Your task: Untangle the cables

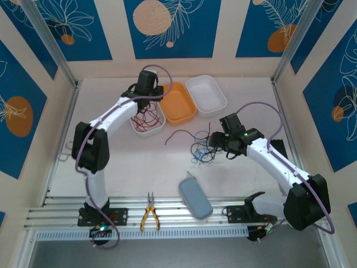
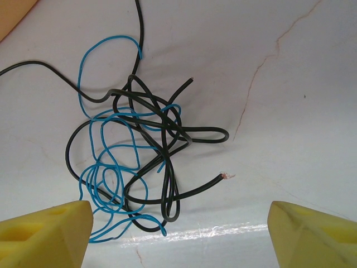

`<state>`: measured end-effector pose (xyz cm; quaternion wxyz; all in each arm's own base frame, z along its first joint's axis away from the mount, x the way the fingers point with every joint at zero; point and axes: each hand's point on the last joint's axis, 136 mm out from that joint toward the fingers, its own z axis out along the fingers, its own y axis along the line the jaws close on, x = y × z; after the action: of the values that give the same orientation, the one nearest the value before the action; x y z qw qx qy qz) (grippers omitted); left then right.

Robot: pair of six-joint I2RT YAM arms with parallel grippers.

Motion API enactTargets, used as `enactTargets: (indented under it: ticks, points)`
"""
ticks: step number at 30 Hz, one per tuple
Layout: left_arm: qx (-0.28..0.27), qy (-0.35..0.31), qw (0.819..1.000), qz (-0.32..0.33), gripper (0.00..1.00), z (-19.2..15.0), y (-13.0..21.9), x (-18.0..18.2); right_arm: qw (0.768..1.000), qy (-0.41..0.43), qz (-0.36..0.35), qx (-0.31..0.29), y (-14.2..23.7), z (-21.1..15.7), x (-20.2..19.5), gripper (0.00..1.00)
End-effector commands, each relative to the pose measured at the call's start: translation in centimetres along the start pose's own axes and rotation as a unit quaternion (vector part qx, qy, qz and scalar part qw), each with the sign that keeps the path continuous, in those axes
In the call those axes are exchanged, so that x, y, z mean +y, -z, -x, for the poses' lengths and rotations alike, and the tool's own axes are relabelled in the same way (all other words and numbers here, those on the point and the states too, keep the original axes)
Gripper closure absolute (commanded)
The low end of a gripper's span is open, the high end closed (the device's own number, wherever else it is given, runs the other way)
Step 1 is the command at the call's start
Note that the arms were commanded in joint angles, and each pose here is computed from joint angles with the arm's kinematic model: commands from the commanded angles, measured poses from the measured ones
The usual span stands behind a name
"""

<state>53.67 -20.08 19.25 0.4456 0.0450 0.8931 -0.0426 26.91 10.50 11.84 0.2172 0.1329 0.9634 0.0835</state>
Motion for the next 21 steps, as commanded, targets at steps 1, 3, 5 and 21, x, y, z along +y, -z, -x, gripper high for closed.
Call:
enactTargets:
  ticks: [1, 3, 5, 21]
  points:
    - [0.041, -0.003, 0.999, 0.034, 0.43, -0.5, -1.9, 1.5, 1.0, -0.006, 0.016, -0.014, 0.7, 0.9, 0.7, 0.18]
    - [0.056, -0.005, 0.998, 0.031, 0.48, -0.6, -3.2, 1.3, 1.0, -0.009, 0.015, -0.014, 0.4, 0.9, 0.6, 0.17]
    - [0.065, 0.0, 0.998, 0.026, 0.54, -0.7, -4.0, 0.9, 1.0, -0.011, 0.013, -0.012, 0.1, 0.8, 0.5, 0.17]
    - [0.105, -0.001, 0.994, 0.037, 0.56, -4.2, -7.5, 1.0, 1.0, -0.013, 0.013, -0.001, -0.5, 0.5, 0.6, 0.17]
